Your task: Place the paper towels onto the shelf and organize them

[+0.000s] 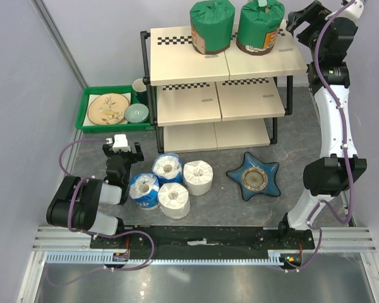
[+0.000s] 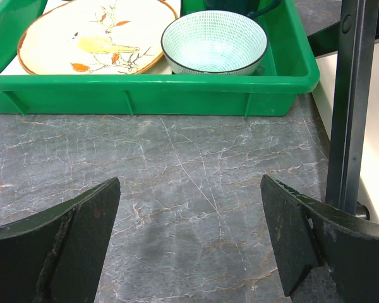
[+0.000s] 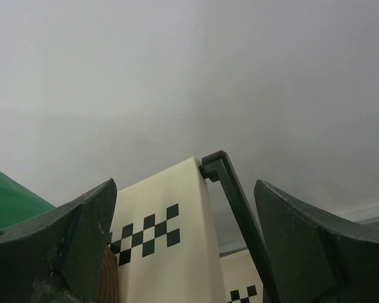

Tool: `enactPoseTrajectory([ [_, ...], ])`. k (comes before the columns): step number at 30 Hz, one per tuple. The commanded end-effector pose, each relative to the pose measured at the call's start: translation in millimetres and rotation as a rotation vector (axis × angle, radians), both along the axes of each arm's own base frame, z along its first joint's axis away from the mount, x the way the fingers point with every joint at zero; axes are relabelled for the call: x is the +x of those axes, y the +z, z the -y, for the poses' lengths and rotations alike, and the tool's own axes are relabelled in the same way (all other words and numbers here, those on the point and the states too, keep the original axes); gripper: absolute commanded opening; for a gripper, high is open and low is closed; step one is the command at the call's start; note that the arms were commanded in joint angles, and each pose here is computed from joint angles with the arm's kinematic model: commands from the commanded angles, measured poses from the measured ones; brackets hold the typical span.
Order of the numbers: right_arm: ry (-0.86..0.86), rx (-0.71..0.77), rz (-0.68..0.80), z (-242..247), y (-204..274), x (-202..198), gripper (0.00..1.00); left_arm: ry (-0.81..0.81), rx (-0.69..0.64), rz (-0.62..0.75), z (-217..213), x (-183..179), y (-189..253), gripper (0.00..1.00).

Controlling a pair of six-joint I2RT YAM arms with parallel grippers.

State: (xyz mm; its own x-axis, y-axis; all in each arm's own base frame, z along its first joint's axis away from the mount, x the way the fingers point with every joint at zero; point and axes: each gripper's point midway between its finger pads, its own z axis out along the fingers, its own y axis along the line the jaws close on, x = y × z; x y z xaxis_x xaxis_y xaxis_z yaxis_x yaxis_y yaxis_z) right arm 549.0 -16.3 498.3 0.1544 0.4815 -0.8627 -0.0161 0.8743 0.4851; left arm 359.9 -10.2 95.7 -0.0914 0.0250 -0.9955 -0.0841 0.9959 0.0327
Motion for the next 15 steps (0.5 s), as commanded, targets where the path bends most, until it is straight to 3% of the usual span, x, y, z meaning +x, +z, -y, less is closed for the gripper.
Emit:
enactPoseTrajectory([
  [1,0.066,-0.013,0.094,-17,34,-10,0.98,0.005,0.004,0.056,-1,7,16,0.99],
  [15,0.160,-0.072,0.078,-76,31,-2,0.98,0.005,0.003,0.055,-1,7,15,0.99],
])
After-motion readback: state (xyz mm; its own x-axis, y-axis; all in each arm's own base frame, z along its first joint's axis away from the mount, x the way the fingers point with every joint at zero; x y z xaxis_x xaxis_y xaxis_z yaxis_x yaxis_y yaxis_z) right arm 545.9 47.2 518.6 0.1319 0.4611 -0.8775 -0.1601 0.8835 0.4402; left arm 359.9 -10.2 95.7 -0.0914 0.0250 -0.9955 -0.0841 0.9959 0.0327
